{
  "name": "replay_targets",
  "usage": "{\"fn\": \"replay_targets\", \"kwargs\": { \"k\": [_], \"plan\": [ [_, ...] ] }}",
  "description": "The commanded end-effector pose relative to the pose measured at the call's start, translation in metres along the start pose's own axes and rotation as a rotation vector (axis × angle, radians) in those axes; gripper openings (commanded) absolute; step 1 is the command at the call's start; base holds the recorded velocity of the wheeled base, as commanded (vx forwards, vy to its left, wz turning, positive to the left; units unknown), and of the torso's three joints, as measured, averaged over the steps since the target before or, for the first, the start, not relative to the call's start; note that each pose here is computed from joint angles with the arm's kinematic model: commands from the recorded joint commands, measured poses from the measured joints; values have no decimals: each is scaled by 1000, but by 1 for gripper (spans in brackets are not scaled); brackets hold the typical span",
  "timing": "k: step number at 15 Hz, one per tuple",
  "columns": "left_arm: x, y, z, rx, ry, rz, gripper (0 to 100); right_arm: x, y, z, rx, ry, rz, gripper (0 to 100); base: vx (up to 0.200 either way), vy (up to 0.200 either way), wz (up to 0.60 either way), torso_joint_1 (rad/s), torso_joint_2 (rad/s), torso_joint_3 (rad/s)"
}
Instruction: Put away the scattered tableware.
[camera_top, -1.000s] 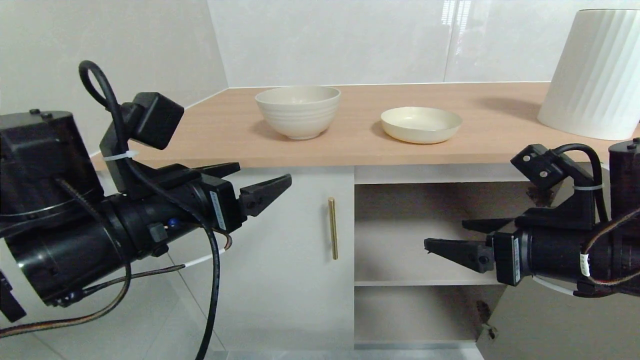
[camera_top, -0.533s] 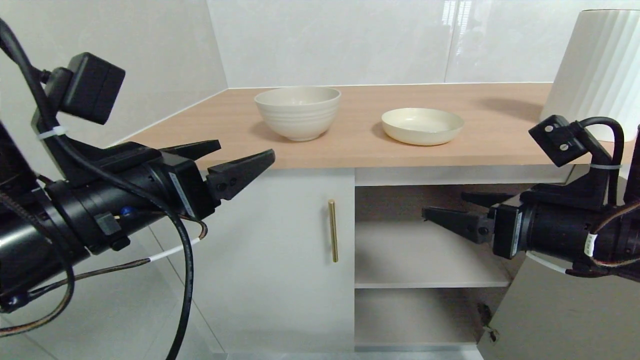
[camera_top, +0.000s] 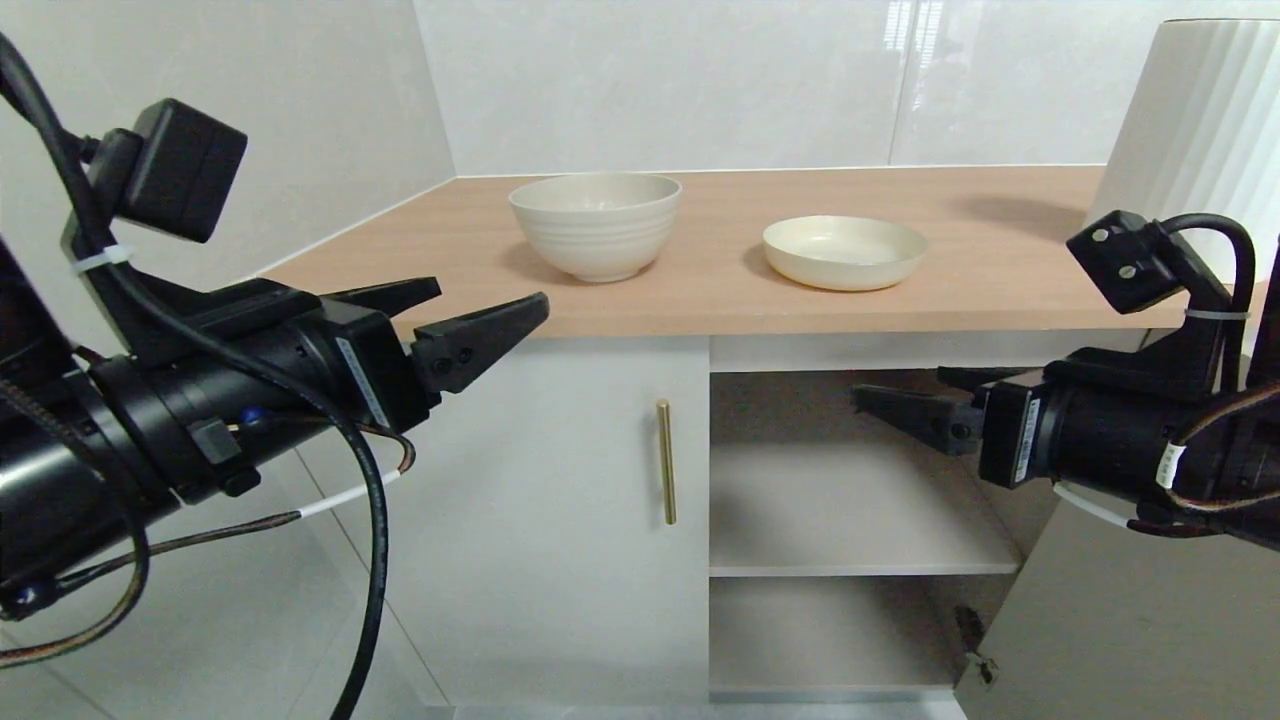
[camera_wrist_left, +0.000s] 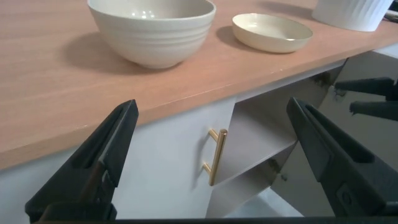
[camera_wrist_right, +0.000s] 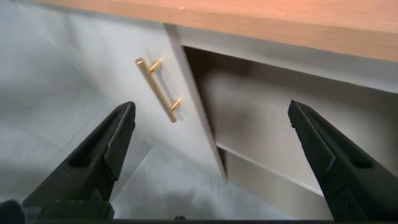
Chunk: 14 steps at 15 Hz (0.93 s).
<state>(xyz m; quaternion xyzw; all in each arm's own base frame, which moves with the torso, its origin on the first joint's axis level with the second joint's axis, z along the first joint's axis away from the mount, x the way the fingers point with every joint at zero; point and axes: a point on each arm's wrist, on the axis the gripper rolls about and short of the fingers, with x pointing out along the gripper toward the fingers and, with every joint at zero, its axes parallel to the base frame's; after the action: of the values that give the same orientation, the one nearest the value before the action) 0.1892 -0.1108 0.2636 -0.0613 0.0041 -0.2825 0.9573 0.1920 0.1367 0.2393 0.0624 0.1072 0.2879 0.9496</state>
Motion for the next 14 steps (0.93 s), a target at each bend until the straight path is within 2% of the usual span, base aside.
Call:
{"fn": "replay_targets", "kwargs": {
  "k": [1, 6, 9, 14],
  "plan": [
    [3, 0, -3, 0, 12, 0, 100, -1, 2, 0, -3, -2, 6, 100, 0, 0, 0, 0, 0, 0],
    [2, 0, -2, 0, 8, 0, 100, -2, 5, 0, -4, 0, 14, 100, 0, 0, 0, 1, -23, -24],
    [2, 0, -2, 0, 8, 0, 100, -2, 5, 0, -4, -2, 14, 100, 0, 0, 0, 20, -209, -297],
    [5, 0, -5, -1, 21, 1, 100, -2, 5, 0, -4, -2, 13, 100, 0, 0, 0, 82, -497, -346]
  ]
}}
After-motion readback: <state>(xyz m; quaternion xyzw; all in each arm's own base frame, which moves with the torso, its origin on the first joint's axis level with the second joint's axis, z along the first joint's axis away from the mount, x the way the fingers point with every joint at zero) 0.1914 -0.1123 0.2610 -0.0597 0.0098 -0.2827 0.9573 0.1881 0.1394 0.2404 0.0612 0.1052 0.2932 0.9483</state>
